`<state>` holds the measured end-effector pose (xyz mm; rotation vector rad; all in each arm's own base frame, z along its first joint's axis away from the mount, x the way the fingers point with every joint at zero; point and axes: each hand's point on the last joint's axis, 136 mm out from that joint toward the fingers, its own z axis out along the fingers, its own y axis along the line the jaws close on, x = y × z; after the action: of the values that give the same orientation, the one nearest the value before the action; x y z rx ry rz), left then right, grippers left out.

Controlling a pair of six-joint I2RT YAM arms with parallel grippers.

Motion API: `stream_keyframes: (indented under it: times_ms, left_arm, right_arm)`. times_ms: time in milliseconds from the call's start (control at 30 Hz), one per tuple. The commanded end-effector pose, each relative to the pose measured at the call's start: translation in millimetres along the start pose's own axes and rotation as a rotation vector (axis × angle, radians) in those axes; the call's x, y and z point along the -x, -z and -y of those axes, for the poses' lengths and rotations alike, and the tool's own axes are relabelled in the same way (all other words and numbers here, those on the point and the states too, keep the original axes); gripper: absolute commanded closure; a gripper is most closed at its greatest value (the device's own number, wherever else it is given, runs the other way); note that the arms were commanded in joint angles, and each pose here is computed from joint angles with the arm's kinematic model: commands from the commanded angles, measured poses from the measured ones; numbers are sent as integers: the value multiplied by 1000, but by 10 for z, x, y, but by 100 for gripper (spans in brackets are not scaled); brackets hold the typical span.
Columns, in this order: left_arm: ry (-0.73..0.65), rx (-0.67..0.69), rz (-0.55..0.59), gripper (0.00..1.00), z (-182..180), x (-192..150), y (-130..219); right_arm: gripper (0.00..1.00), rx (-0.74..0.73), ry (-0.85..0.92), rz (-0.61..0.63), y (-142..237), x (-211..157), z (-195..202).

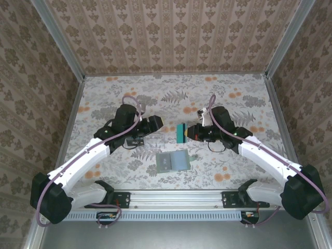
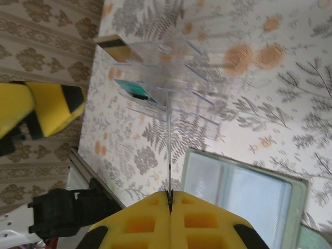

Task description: Take the credit cards out of the card holder

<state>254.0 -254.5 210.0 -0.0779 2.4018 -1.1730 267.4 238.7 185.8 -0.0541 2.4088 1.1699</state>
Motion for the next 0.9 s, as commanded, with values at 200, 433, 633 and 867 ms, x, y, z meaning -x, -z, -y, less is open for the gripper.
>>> stream_keyframes:
  times_ms: [200,433,633,867]
  left_arm:
    - [44,-163,-24,42,245,31,-52]
    - [83,-212,-37,49,261,-3,-88]
    - [106,-224,-41,51,220,-34,-132]
    - [110,-249,-37,54,265,4,-154]
  right_arm:
    - [100,174,8,56,-38,358,-359]
    - [100,250,-7,70,-68,475,-470]
    - [100,307,-13,69,-71,501,-558]
    - [100,362,-26,35,-107,457,-606]
